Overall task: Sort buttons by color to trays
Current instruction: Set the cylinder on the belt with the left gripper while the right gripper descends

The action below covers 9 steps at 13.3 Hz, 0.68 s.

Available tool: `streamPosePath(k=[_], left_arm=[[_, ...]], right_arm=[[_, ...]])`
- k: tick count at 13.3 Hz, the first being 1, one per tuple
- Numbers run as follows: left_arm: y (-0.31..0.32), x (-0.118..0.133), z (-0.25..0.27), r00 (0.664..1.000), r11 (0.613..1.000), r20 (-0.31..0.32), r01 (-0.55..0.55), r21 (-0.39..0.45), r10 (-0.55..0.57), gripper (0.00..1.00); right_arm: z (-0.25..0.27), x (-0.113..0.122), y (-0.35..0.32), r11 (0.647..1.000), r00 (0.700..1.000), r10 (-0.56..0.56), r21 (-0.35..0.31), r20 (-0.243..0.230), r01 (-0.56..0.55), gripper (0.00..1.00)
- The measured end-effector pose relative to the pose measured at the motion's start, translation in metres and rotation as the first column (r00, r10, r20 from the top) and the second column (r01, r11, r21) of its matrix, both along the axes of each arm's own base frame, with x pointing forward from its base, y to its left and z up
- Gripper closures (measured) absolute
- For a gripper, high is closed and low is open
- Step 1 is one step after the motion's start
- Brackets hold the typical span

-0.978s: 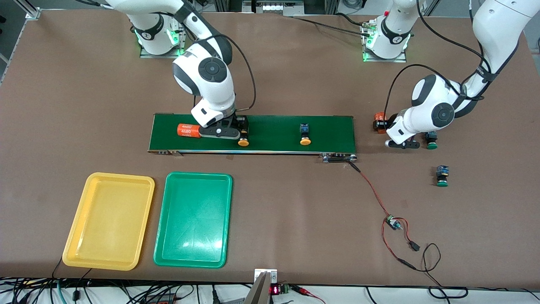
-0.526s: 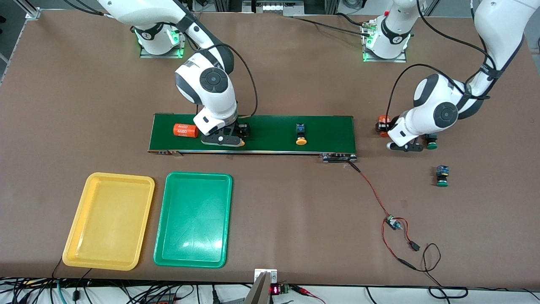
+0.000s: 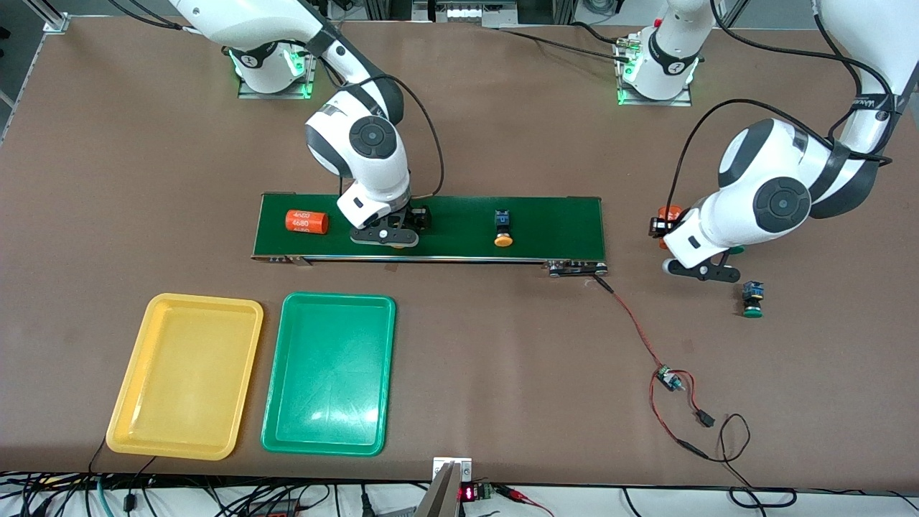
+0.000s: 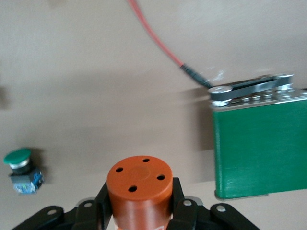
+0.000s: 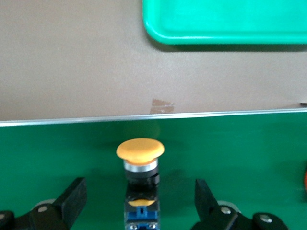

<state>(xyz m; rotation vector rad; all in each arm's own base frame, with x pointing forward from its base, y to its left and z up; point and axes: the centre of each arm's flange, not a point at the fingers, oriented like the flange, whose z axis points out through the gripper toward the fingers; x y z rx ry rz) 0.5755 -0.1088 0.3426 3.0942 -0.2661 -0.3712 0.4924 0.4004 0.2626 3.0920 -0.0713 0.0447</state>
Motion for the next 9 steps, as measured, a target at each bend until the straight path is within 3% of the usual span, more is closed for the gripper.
streamPosePath(k=[5, 7, 9], left_arm=[[-0.013, 0.019, 0.017, 0.968, 0.964, 0.055, 0.251, -0.086, -0.246, 0.50], [-0.038, 0.017, 0.013, 0.921, 0.913, 0.062, 0.389, -0.124, -0.384, 0.50], [-0.074, 0.007, 0.002, 0.848, 0.832, 0.062, 0.530, -0.163, -0.527, 0.50]], right_arm=[[-0.003, 0.000, -0.006, 0.999, 1.000, -0.003, -0.033, -0.024, 0.002, 0.00], [-0.003, 0.001, -0.008, 0.999, 1.000, -0.003, -0.034, -0.023, 0.003, 0.00], [-0.003, 0.005, -0.013, 0.999, 1.000, 0.003, -0.036, -0.025, -0.004, 0.00]])
